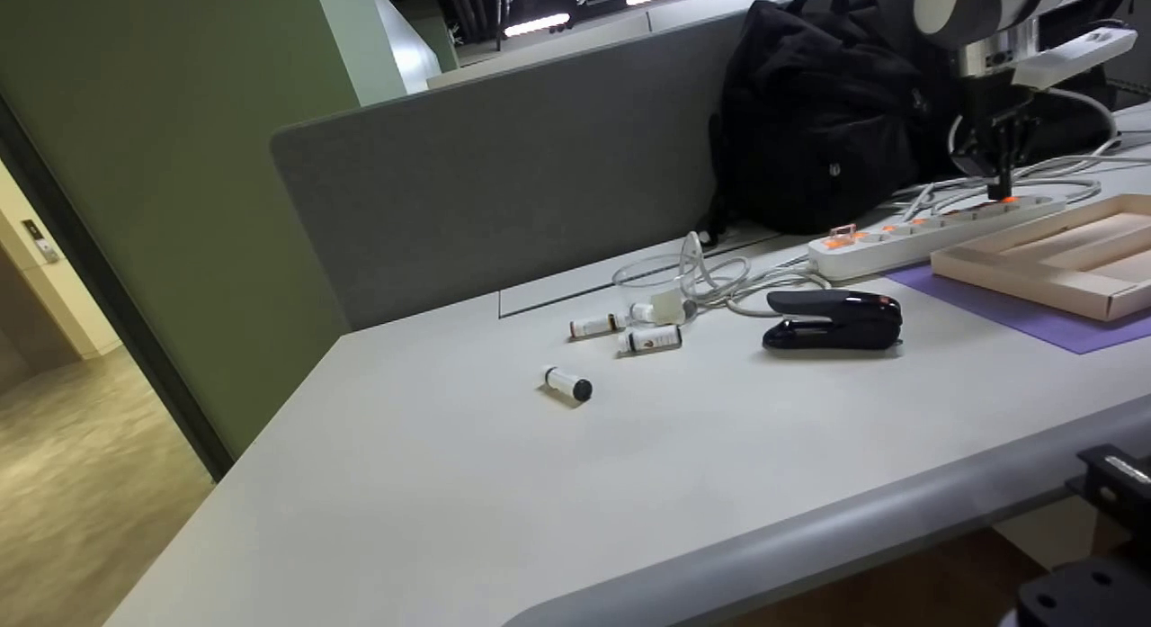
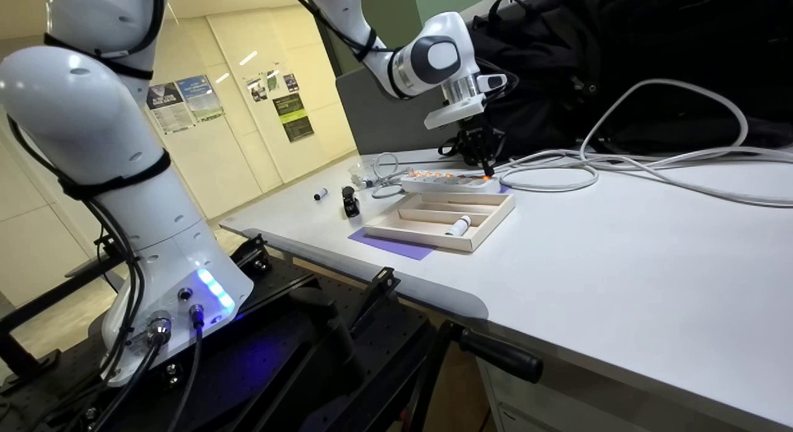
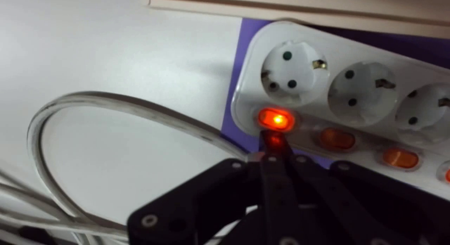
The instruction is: Press the stapler and turn off the first switch on the right
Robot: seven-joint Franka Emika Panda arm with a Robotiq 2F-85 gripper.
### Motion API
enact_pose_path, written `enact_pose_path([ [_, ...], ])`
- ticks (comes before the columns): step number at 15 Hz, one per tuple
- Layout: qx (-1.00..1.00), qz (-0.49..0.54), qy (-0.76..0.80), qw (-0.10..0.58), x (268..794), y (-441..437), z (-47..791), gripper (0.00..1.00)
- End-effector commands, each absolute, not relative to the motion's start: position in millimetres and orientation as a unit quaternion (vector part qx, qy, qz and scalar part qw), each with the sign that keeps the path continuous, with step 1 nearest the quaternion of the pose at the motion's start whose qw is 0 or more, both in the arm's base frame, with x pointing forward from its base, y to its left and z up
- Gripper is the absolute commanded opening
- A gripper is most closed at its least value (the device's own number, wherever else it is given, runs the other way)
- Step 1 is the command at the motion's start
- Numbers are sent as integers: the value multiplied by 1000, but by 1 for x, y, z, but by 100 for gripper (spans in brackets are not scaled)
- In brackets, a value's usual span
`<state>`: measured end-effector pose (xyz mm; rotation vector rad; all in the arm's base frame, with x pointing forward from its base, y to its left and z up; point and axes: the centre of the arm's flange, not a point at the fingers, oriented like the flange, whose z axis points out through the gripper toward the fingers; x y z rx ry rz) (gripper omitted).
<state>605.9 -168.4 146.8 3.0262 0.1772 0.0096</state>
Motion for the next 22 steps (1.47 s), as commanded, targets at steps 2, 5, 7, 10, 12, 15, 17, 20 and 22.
enact_pose_path([
  [2,994,-13,79,80,591,-125,132,0],
  [5,993,-13,80,87,593,-123,136,0],
  [7,994,-5,73,81,596,-127,146,0],
  [10,997,-1,58,57,600,-136,164,0],
  [12,999,-7,42,34,600,-141,169,0],
  [15,1000,-20,16,5,598,-151,173,0],
  [17,1000,-22,-1,-7,598,-160,176,0],
  [20,999,-16,-24,-14,596,-177,181,0],
  [22,999,-10,-37,-19,596,-188,182,0],
])
